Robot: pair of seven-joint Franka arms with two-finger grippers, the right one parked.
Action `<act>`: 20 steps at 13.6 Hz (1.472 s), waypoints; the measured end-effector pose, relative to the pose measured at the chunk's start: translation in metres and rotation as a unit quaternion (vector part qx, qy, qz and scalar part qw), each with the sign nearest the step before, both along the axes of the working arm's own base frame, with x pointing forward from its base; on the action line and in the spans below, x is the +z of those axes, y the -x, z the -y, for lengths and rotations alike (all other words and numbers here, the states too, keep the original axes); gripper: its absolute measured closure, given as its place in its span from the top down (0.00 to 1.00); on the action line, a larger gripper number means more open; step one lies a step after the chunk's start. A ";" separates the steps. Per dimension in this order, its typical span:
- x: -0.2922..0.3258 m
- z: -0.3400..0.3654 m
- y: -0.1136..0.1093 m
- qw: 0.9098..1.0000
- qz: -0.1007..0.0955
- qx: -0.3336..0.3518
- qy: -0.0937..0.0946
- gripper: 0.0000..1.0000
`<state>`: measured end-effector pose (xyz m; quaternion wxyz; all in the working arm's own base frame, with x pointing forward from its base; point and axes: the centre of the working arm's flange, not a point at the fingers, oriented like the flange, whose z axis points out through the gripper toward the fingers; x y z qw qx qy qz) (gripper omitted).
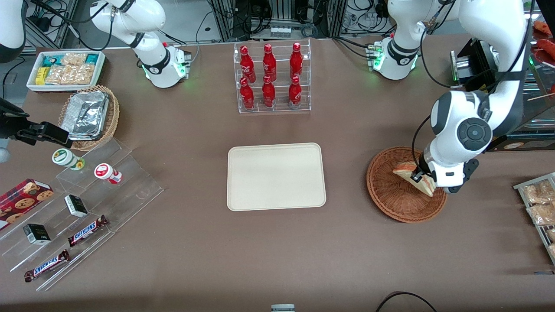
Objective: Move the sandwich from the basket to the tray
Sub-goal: 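Close the left gripper on the sandwich and lift it, then carry the sandwich with the left gripper over the cream tray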
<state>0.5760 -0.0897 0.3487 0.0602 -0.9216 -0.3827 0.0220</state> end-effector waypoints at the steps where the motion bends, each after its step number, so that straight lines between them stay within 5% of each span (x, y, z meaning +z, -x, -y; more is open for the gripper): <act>1: 0.016 0.014 -0.005 1.000 0.003 -0.011 0.002 0.15; 6: 0.072 0.119 -0.012 0.995 0.033 -0.091 0.031 0.15; 10: 0.062 0.203 -0.002 0.985 0.027 -0.163 0.056 0.15; 20: -0.013 0.389 0.052 0.938 0.026 -0.339 0.063 0.15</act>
